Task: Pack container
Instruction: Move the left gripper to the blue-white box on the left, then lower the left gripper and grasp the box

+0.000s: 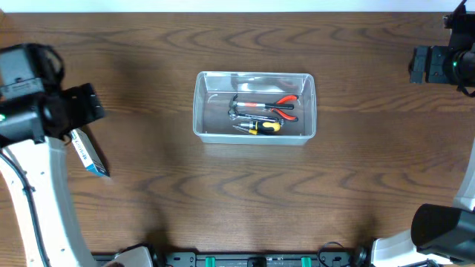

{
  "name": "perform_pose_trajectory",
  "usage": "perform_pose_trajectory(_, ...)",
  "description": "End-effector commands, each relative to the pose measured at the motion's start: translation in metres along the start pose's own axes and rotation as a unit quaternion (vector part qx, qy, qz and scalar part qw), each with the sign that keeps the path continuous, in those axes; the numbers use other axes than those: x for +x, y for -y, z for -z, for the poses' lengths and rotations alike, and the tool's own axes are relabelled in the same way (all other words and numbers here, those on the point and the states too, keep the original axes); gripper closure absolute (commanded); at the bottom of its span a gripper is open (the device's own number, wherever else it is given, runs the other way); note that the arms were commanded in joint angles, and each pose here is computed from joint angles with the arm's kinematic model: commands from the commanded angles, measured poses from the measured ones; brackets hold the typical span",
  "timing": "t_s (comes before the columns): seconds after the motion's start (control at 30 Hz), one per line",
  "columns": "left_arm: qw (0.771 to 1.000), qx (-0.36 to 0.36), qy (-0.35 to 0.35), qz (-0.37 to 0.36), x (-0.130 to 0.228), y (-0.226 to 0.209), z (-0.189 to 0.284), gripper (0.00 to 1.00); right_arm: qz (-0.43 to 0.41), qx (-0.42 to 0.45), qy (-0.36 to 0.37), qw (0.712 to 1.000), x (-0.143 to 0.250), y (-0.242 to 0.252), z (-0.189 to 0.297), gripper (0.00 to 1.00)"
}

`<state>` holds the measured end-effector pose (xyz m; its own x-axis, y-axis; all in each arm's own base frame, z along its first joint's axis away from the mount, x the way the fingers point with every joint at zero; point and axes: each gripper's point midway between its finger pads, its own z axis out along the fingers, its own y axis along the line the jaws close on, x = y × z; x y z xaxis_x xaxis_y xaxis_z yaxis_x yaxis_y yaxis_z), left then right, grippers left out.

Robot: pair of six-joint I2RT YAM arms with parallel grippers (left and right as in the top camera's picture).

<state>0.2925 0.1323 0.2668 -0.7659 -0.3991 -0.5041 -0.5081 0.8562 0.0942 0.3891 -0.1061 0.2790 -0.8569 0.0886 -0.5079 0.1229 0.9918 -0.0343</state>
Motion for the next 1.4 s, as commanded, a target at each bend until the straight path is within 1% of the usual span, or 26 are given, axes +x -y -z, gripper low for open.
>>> perform_pose_trajectory(0.0,0.997,-0.015,-0.046,0.067,0.011,-0.017,-0.027,0.02,-0.01,-0.004,0.0,1.0,0.0,0.0,-0.001,0.01)
perform_pose_trajectory(0.3,0.983,-0.049,-0.144,0.101,0.027,-0.043,-0.096,0.02,-0.01,-0.004,0.0,1.0,0.0,0.0,-0.001,0.01)
perform_pose_trajectory(0.53,0.974,-0.03,-0.204,0.093,0.043,-0.031,-0.147,0.02,-0.008,-0.003,0.001,1.0,0.0,0.0,-0.001,0.01)
perform_pose_trajectory(0.6,0.974,-0.013,-0.21,0.079,0.048,-0.025,-0.161,0.02,-0.005,-0.003,0.001,1.0,0.0,0.0,-0.001,0.01)
perform_pose_trajectory(0.77,0.976,-0.007,-0.207,0.06,0.061,-0.022,-0.185,0.02,-0.005,-0.001,0.0,1.0,0.0,0.001,-0.001,0.01)
perform_pose_trajectory(0.87,0.978,0.024,-0.205,0.03,0.068,-0.013,-0.194,0.02,-0.005,-0.001,0.0,1.0,0.0,0.001,-0.001,0.01)
perform_pose_trajectory(1.13,0.98,0.028,-0.192,0.029,0.081,-0.009,-0.219,0.02,-0.005,-0.002,-0.002,1.0,0.001,0.0,-0.001,0.01)
perform_pose_trajectory(1.37,0.977,0.027,-0.209,0.03,0.092,-0.007,-0.233,0.02,-0.005,-0.002,-0.004,1.0,0.002,0.0,-0.001,0.01)
